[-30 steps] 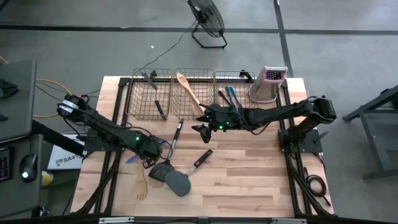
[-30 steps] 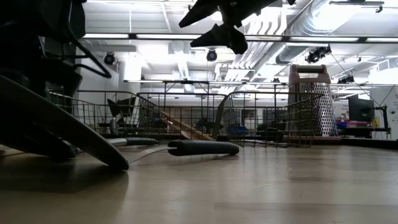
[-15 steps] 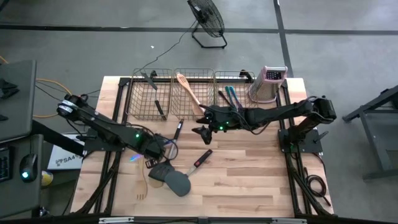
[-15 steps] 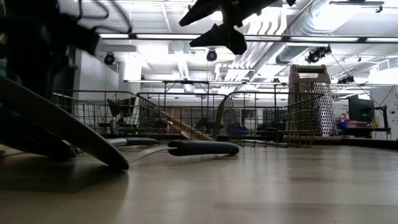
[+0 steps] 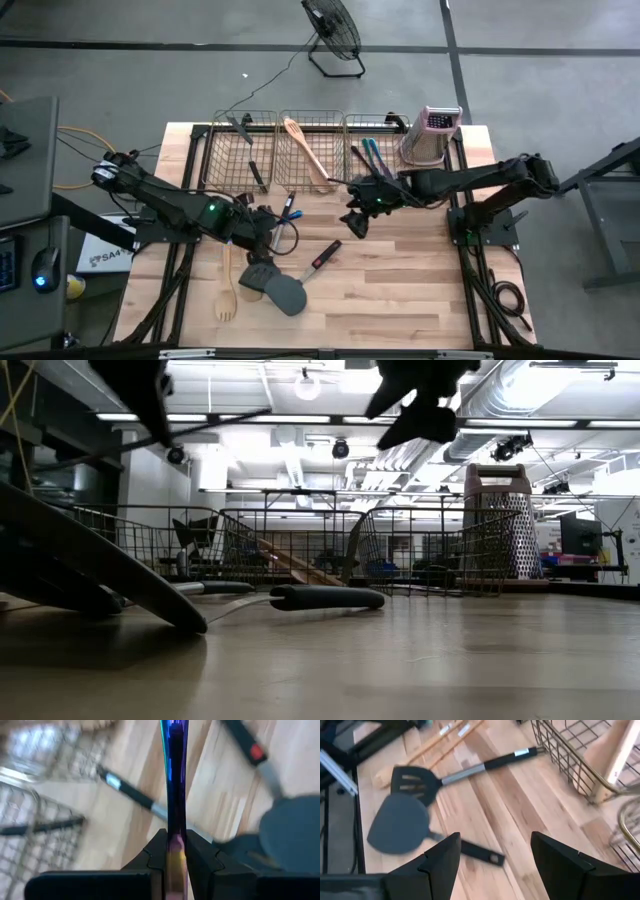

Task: Pick & Place Kitchen Items
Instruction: Put the blue knife into the right wire basket

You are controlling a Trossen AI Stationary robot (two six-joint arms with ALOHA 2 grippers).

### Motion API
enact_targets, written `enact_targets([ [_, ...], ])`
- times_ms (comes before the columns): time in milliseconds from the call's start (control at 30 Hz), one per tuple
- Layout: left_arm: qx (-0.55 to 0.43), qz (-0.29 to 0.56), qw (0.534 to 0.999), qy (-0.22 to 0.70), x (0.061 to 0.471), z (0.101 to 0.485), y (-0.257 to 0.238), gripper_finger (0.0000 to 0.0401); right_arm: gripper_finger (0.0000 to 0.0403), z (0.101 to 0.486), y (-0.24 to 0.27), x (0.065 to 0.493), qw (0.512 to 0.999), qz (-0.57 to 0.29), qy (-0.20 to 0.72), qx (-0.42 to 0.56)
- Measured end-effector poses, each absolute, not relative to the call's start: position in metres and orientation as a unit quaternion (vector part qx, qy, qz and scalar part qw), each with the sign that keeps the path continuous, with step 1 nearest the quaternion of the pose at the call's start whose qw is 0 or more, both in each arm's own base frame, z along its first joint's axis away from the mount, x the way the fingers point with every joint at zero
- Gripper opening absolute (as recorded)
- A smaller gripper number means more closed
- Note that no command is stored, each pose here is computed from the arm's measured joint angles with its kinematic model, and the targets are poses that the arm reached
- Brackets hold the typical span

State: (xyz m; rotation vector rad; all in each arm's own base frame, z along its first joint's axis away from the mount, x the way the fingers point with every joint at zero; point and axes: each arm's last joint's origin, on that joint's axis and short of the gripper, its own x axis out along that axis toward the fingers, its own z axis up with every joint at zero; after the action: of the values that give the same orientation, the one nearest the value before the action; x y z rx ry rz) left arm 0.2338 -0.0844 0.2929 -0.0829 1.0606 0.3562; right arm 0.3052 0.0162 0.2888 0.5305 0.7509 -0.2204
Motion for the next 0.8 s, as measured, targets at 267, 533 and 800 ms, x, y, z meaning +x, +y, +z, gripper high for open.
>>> enact_targets([
  [267,-0.002,0.169,0.895,0.413,0.247,0.324,-0.086,0.0040,0.0236,0.302,0.019,0.292,0.901,-0.090,0.354,0.233],
  [533,-0.005,0.184,0.927,0.326,0.265,0.355,-0.070,0.0040,0.0236,0.318,0.020,0.296,0.934,-0.043,0.288,0.206],
  [800,-0.020,0.170,0.945,0.279,0.278,0.369,-0.052,0.0040,0.0236,0.328,0.021,0.302,0.956,-0.009,0.239,0.172],
])
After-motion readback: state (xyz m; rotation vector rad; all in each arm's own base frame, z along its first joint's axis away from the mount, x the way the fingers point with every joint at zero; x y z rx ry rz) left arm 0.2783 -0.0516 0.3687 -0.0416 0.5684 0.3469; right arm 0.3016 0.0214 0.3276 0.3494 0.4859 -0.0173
